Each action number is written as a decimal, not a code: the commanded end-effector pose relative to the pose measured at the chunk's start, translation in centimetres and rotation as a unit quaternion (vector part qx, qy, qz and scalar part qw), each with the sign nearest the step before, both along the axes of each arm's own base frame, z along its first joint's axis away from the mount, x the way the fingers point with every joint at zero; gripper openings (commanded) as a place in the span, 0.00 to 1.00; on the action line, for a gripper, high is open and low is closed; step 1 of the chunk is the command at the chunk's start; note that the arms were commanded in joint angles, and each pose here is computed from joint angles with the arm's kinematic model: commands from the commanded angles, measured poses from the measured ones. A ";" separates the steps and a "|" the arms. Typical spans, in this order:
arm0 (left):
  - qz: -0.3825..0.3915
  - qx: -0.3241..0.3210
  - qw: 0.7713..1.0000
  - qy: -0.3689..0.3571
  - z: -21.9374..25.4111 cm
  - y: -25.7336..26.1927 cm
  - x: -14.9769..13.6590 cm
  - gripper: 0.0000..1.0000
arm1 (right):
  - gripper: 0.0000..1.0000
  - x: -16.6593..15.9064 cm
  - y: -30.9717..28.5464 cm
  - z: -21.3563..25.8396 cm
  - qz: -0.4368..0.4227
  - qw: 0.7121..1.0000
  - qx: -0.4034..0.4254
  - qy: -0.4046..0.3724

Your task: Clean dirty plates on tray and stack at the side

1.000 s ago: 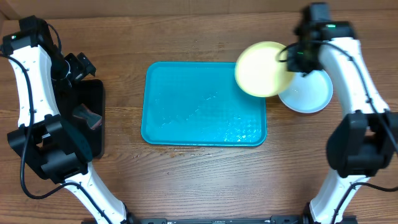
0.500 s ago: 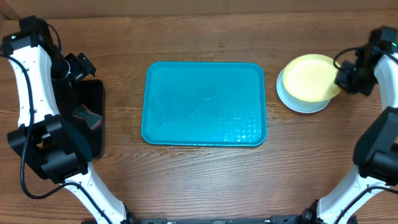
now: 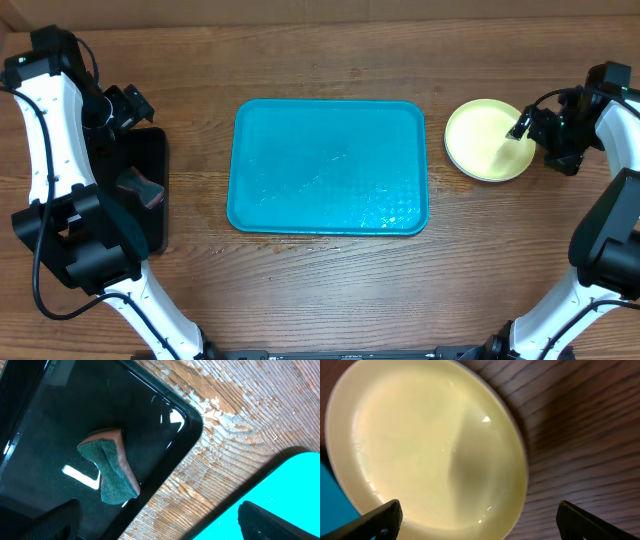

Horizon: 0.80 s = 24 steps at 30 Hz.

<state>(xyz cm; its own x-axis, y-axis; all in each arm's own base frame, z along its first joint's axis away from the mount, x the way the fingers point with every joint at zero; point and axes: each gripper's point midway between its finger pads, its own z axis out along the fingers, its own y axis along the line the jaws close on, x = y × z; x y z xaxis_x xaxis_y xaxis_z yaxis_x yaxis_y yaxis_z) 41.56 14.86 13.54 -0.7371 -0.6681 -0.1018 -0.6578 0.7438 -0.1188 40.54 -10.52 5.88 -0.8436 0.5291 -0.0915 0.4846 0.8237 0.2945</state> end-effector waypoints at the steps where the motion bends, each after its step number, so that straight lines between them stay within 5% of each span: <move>1: -0.012 0.001 1.000 -0.012 0.7 -0.4 0.3 1.00 | 1.00 0.0 1.3 4.2 0.009 0.999 0.019 -0.046; 10: -0.012 0.001 1.000 -0.012 0.7 -0.4 0.3 1.00 | 1.00 -4.0 4.8 9.7 0.044 0.998 0.023 -0.046; 24: -0.012 0.001 1.000 -0.012 0.7 -0.4 0.3 1.00 | 1.00 -11.0 17.1 13.4 0.211 0.973 0.020 -0.094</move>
